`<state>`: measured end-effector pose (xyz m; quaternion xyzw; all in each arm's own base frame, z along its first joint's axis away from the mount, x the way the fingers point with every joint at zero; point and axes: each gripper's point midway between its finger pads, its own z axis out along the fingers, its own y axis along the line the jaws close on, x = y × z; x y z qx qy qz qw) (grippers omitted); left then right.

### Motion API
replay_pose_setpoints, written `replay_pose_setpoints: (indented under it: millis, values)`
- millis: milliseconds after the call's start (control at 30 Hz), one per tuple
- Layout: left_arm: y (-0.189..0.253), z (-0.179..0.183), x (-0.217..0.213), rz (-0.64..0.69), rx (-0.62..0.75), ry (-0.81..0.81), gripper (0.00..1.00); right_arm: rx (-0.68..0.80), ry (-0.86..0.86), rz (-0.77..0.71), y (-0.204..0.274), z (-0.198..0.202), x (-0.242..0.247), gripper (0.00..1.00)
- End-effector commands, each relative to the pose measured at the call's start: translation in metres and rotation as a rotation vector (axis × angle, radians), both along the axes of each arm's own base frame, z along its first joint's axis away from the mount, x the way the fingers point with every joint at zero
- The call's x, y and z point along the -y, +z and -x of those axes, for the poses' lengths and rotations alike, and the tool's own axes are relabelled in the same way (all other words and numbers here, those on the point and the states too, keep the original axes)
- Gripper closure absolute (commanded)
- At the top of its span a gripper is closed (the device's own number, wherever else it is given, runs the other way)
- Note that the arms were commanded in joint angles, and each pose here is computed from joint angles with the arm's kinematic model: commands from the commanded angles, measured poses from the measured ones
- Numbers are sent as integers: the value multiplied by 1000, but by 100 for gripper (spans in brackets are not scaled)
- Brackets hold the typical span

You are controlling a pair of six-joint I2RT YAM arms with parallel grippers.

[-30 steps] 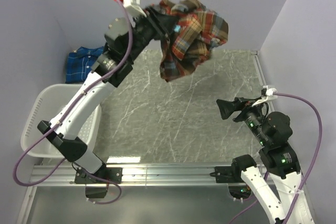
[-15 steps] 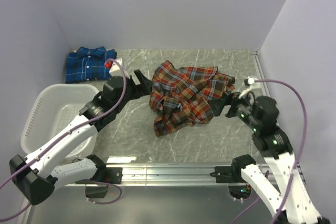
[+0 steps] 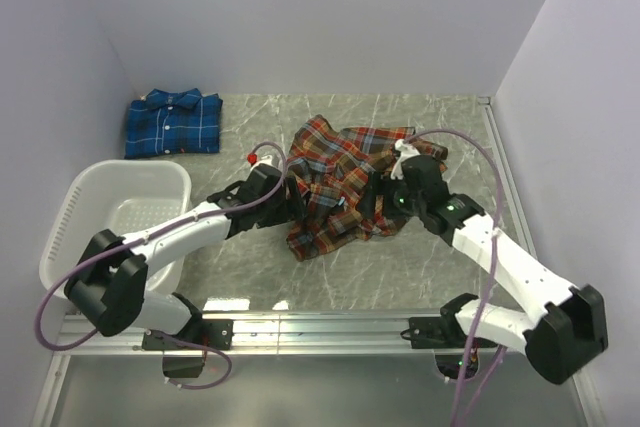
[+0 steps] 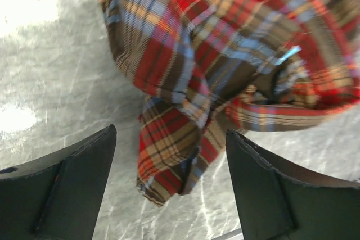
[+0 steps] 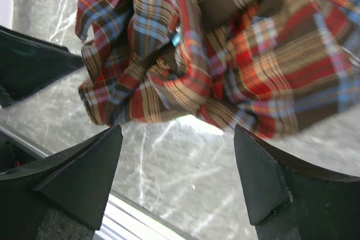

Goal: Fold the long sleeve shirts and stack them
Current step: Move the shirt to the center of the board, then flatten the shirt out

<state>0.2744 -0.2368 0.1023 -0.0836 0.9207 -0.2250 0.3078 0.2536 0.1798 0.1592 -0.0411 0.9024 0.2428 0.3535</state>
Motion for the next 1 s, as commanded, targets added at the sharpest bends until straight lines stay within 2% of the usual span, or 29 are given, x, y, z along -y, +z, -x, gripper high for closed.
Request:
replay_pose_setpoints:
  millis: [0, 167, 333, 433, 467, 533, 567, 733, 767, 800, 833, 867, 900, 967]
  values:
    - [12, -9, 8, 32, 19, 17, 17, 54, 3, -39, 3, -23, -20, 16]
    - [1, -14, 14, 58, -3, 47, 20, 44, 14, -30, -15, -46, -37, 30]
    - [-13, -27, 14, 28, -29, 91, 22, 10, 22, 22, -41, -64, -45, 40]
    - [-21, -35, 17, 43, -52, 113, 26, 15, 33, 54, -47, -69, -44, 55]
    - [-21, -38, 18, 50, -56, 119, 27, 16, 37, 66, -45, -70, -43, 70]
    - [-28, -45, 19, 52, -72, 137, 33, 56, 39, 98, -32, -75, -39, 89]
    - [-31, -49, 17, 49, -77, 148, 39, 52, 34, 123, -30, -72, -32, 100]
    - [-48, -71, 9, 6, -101, 200, 60, 207, -4, 192, 20, -56, 2, 100]
    - [-50, -77, 2, -3, -101, 222, 69, 212, -14, 202, 24, -49, 9, 100]
    - [-50, -82, -2, -10, -97, 238, 74, 264, -34, 179, 43, -42, 16, 100]
    - [-51, -89, -7, -26, -86, 252, 78, 264, -73, 208, 39, -35, 29, 100]
    - [-50, -96, -17, -38, -85, 278, 87, 282, -98, 204, 44, -30, 37, 100]
    - [-49, -101, -23, -46, -80, 292, 90, 344, -132, 171, 62, -20, 47, 100]
    - [-43, -118, -42, -66, -58, 341, 99, 369, -202, 176, 56, -8, 66, 100]
